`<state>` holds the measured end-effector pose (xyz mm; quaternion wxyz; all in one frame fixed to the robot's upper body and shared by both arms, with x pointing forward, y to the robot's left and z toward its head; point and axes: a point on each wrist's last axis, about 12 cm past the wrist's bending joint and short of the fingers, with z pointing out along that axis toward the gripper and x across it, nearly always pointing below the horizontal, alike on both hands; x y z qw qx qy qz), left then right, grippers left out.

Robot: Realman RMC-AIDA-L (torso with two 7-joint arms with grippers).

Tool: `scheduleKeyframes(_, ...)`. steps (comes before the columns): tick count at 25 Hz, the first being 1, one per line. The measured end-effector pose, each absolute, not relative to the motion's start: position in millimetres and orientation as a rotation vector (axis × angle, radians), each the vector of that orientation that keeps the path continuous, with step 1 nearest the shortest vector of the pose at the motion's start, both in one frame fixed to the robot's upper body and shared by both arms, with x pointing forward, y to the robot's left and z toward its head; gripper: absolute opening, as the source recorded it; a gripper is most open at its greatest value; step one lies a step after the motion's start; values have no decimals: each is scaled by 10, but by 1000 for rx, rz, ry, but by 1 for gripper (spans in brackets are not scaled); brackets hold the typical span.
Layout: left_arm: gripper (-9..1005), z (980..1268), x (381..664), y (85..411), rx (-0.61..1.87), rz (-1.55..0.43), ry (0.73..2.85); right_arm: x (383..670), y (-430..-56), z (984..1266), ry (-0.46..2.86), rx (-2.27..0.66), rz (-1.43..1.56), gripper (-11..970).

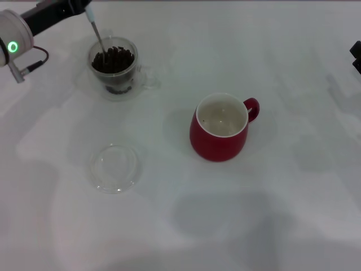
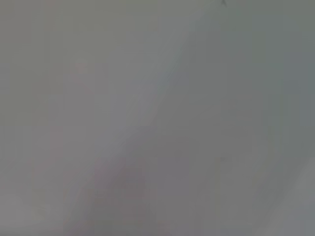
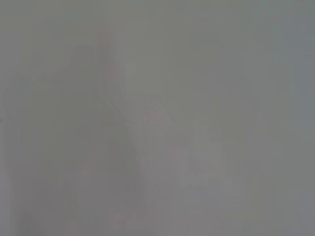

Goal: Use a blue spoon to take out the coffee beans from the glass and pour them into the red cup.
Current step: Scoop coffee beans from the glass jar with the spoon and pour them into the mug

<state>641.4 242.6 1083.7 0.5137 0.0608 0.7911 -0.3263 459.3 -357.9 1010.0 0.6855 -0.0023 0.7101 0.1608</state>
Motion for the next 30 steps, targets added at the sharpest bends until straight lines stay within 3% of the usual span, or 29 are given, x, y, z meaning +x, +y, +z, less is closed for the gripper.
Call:
scheduleKeyframes(8,131,10732,6339,2382,57,-840,1936,4565,-3595,10089,1592,9,353,707)
scheduleKeyframes(18,132,10625,6198,2606,-355,-1055,1953,4561,-3595,10093,1588,11,354,707)
scheduleKeyframes(30,131,10572,6023,2834,-536,-1156,1854,4567,-3591,10101,1582,9,356,706)
